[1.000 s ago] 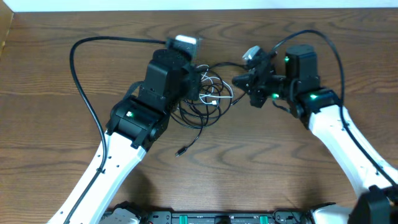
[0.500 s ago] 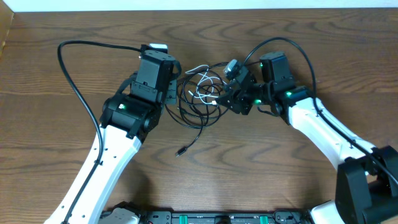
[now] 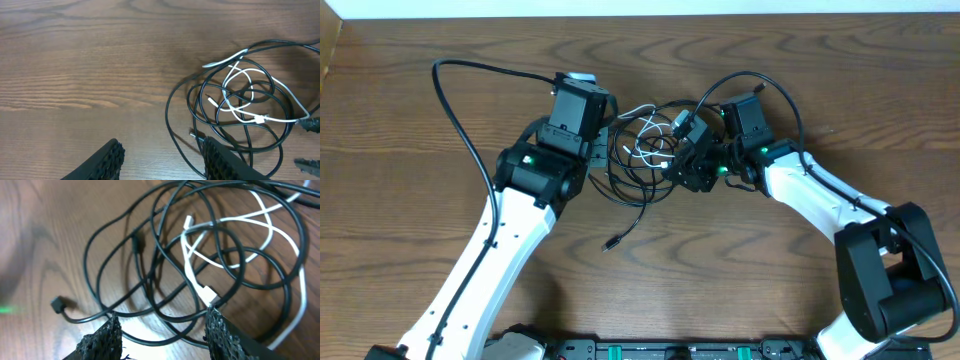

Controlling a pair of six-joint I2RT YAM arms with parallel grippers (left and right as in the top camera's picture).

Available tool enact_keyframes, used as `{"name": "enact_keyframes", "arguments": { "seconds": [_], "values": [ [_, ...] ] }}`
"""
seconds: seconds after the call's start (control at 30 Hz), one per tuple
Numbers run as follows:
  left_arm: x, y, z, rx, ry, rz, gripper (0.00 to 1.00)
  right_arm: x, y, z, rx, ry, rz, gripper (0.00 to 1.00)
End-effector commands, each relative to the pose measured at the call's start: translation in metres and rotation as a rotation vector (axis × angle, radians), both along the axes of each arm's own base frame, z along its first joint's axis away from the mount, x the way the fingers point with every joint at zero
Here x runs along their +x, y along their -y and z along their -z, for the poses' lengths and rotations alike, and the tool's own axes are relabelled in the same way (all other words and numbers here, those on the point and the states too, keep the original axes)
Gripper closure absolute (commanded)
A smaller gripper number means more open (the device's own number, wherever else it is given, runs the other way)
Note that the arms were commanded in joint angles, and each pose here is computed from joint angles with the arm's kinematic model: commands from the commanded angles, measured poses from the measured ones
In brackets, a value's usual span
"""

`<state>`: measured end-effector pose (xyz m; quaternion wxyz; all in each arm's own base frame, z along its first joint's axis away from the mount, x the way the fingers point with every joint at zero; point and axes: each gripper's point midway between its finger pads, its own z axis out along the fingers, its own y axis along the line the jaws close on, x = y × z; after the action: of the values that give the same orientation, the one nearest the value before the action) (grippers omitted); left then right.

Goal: Untangle cables

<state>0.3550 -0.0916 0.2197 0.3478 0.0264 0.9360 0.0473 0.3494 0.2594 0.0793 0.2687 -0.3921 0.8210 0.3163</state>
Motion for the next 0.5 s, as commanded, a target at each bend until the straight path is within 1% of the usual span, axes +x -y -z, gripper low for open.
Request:
{"name": "enact_keyframes", "arguments": {
  "seconds": [0.0,0.13,0.27,0.37,0.43,0.47],
  "values": [
    [0.000,0.002,0.004,-0.014,-0.015,-0.004,0.48,0.006,0.005,0.015,-0.065,0.014,0.022,0.50],
    [0.000,0.004,0.006,-0.020,-0.024,0.003,0.48,0.011,0.010,0.028,-0.103,0.012,0.045,0.50],
    [0.001,0.004,0.007,-0.020,-0.024,0.003,0.48,0.014,0.008,0.030,-0.096,0.025,0.045,0.52],
    [0.000,0.004,0.007,-0.020,-0.024,0.003,0.48,0.018,0.007,0.027,-0.089,0.042,0.046,0.66],
    [0.000,0.004,0.007,-0.020,-0.024,0.003,0.48,0.019,0.006,0.026,-0.085,0.051,0.047,0.67],
    [0.000,0.004,0.007,-0.020,-0.024,0.003,0.48,0.020,0.006,0.026,-0.087,0.055,0.049,0.66]
  ]
}}
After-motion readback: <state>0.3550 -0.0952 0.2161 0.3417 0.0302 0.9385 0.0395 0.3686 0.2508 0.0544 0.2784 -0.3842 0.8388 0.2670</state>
